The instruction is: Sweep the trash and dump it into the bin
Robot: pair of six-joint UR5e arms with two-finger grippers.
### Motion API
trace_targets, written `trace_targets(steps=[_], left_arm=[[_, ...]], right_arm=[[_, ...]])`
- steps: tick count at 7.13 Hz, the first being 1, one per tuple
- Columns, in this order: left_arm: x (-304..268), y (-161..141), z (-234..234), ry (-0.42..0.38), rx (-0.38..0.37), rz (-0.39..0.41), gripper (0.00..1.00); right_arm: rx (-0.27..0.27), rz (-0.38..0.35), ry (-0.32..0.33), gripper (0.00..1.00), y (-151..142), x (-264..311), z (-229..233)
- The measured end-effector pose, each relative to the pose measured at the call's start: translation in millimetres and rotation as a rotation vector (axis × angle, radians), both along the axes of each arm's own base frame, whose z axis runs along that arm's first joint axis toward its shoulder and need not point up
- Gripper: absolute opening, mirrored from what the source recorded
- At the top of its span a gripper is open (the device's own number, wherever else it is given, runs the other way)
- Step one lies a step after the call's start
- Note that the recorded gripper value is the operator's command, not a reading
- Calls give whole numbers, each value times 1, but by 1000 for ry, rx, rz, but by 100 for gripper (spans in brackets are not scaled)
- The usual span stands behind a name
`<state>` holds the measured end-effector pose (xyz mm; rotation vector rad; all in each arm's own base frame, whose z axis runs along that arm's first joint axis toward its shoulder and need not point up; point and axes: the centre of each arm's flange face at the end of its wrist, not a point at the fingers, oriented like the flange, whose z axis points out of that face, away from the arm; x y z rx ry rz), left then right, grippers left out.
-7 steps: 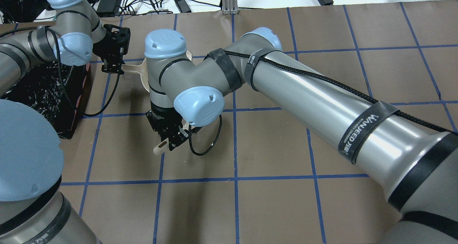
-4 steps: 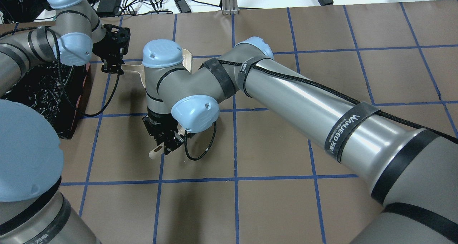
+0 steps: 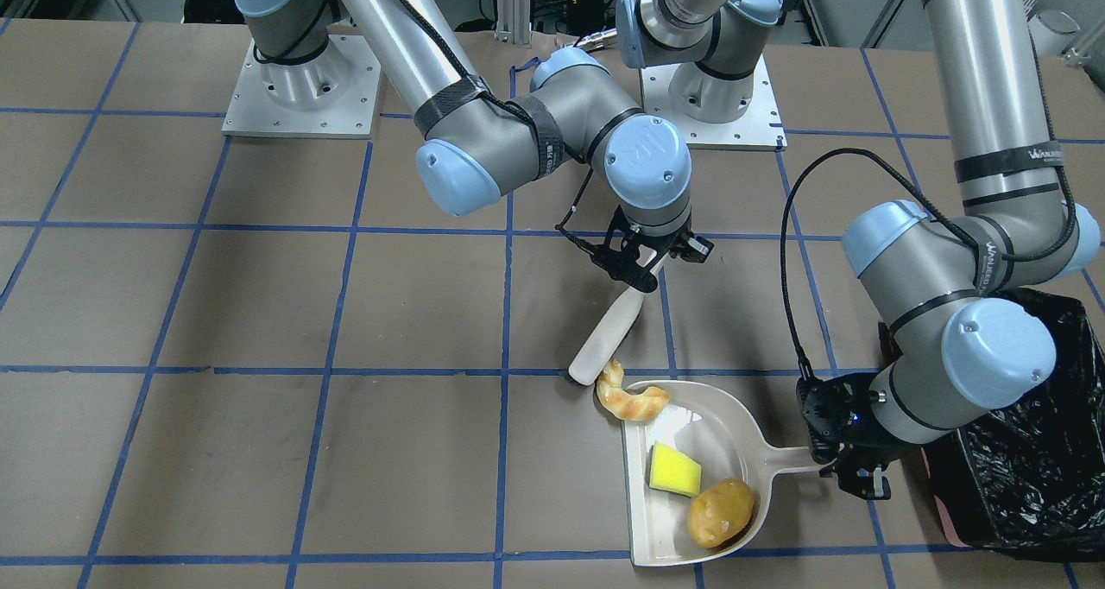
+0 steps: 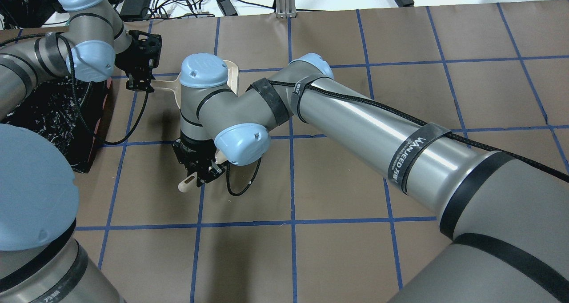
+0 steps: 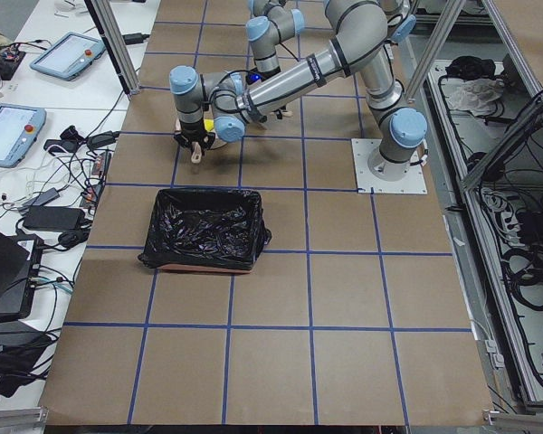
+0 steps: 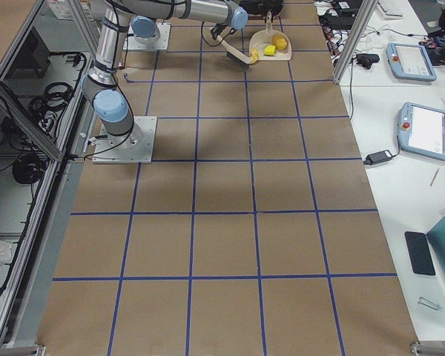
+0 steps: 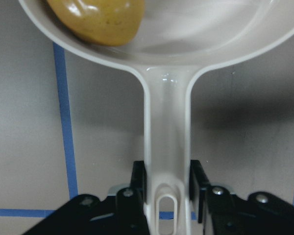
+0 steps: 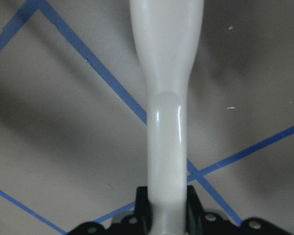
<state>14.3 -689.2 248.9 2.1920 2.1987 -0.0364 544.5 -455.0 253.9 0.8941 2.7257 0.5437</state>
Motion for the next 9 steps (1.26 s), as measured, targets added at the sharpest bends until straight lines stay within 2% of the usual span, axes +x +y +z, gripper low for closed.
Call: trace_targets(steps=[3,7,9], left_arm=[[0,0,0,0,0,0,5],[0,0,0,0,0,-1,5],[0,0,0,0,0,0,5]], right_arm=[[-27,-21,-118,0,-31,0,28],[-45,4,-235,0,-64,18,28],[-43,-20,-285,0,-78,19,44]])
